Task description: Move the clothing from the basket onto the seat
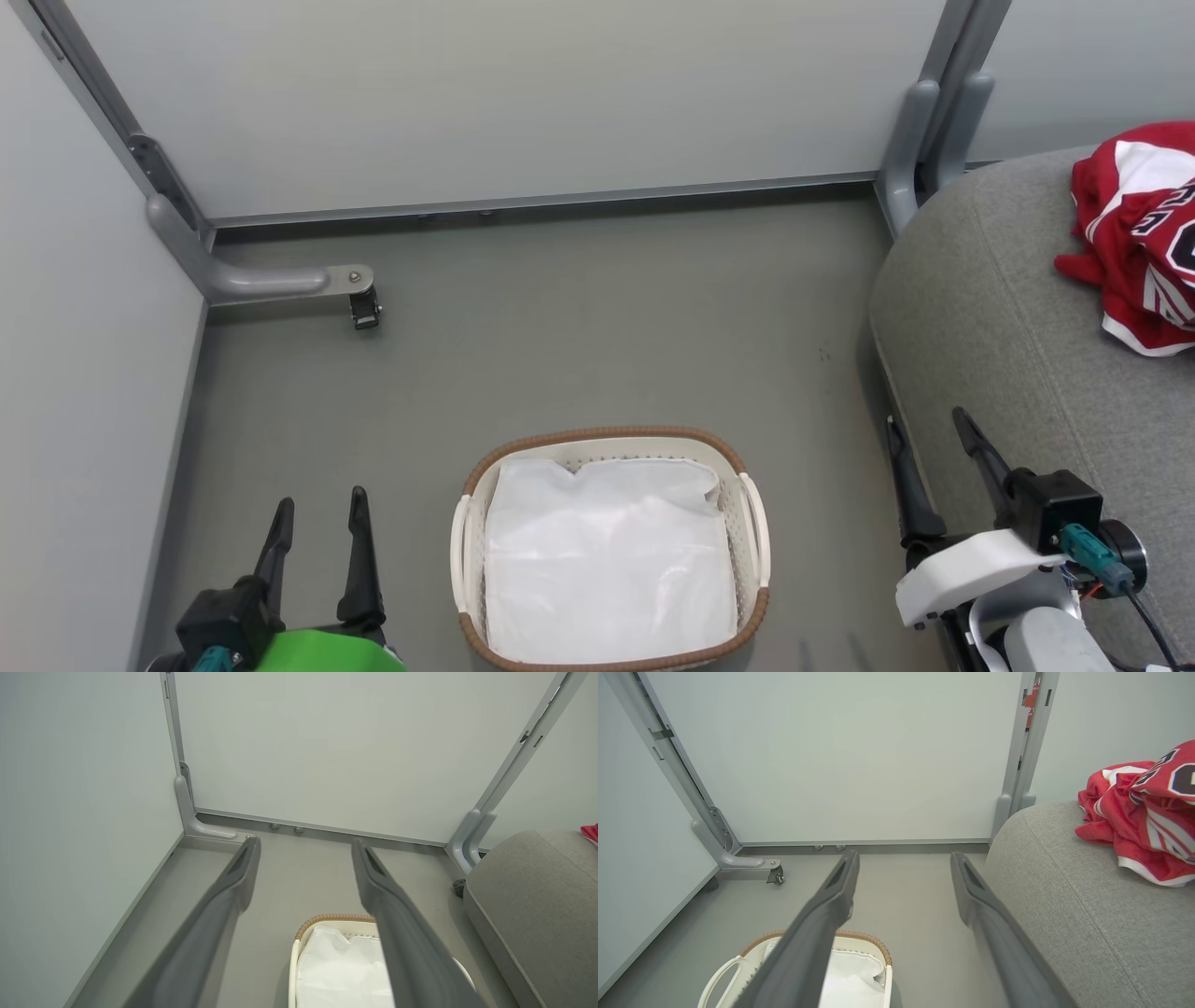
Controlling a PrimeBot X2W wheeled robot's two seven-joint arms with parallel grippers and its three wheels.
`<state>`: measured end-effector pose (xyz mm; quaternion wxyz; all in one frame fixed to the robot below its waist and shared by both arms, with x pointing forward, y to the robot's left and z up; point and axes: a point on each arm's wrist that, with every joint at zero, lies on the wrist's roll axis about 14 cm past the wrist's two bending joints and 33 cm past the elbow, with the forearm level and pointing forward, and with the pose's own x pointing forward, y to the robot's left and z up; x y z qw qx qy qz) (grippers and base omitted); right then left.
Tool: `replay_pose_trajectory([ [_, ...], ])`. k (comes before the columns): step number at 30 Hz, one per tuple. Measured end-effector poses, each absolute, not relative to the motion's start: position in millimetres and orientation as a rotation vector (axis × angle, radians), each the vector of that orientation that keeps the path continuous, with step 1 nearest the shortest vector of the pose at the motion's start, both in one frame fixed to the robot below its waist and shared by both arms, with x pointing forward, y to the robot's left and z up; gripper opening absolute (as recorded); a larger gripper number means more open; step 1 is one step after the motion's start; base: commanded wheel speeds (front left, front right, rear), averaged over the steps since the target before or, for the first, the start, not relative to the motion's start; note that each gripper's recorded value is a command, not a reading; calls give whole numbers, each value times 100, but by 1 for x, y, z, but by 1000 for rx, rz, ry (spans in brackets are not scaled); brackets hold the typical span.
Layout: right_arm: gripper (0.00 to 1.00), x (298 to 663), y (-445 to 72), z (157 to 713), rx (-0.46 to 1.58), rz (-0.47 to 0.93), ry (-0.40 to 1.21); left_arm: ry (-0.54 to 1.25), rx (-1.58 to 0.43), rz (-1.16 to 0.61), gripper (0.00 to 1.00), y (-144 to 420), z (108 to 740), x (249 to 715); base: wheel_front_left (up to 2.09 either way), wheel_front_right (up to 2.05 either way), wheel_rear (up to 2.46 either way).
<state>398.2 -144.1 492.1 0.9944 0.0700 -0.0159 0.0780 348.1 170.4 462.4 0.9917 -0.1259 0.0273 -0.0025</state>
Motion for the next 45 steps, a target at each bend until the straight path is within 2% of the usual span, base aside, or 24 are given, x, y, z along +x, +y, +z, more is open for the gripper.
replay_pose_trajectory([
  [21,100,396,-142,492,151,160,-29,64,-261,-14,100,167,460,345,0,0,0],
  [22,0,395,-142,490,152,160,-25,68,-262,-14,0,167,459,344,0,0,0],
  [28,0,386,-143,469,171,147,47,115,-279,-4,0,166,445,340,0,0,0],
  [45,0,387,-161,467,469,49,86,153,-559,78,0,179,440,342,0,0,0],
])
